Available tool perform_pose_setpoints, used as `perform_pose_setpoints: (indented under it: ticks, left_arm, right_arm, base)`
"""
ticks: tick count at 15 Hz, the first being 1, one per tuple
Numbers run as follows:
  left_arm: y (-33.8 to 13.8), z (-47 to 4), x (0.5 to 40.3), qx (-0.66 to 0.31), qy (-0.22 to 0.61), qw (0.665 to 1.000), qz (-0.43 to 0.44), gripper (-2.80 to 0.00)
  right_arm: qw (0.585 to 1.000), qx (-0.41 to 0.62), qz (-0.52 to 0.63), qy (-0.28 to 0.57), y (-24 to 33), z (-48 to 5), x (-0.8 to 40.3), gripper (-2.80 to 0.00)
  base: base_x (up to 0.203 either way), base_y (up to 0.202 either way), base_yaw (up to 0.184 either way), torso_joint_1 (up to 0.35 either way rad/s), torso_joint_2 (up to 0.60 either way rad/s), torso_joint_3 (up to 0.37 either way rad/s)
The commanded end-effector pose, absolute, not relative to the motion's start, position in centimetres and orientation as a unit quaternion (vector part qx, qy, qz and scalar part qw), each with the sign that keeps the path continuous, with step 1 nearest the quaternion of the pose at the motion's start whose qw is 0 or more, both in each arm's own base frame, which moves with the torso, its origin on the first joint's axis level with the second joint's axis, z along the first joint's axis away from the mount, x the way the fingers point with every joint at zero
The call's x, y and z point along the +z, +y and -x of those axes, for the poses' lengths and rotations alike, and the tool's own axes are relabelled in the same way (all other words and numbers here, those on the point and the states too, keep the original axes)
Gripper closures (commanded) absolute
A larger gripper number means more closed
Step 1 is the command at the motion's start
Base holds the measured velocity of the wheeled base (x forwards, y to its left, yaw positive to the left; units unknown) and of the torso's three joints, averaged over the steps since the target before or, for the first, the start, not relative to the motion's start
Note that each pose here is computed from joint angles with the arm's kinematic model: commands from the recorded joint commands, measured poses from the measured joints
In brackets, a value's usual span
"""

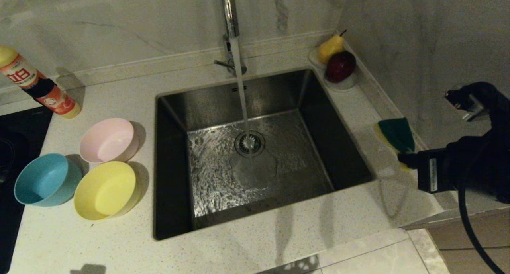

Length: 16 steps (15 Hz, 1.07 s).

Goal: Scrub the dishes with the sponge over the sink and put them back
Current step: Pick up a bowl and the sponge

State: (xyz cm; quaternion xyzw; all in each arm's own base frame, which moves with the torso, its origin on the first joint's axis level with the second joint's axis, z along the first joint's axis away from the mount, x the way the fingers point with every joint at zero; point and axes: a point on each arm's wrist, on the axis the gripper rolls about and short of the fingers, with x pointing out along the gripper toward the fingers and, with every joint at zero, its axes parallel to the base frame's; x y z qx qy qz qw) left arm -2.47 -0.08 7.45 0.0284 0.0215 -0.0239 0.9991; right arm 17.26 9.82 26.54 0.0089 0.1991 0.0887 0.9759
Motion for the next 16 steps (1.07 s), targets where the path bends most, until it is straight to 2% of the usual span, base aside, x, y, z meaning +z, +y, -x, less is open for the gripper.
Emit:
perform_pose_setpoints:
  ticks: [1,8,16]
  left_arm:
    - [-0.1,2.5,7.4,-0.024,0.022,0.999,-0.029,0.00]
    - [-0.1,2.5,7.4,-0.024,0.022,0.999,-0.029,0.00]
    - [-0.1,2.5,7.4,-0.024,0.022,0.999,-0.029,0.00]
  right_arm:
    - [0.980,0.120,-0.025,0.157,8.8,-13.9,28.8,0.00]
    - [0.960,0.232,-0.010,0.154,7.3,-7.8,29.8,0.00]
    - [0.952,0.265,-0.006,0.155,7.9,-7.6,30.2,0.00]
  base:
    - [0.000,0.000,0.000,0.000,0.00,0.000]
    - [0.000,0.000,0.000,0.000,0.00,0.000]
    - [0.000,0.000,0.000,0.000,0.00,0.000]
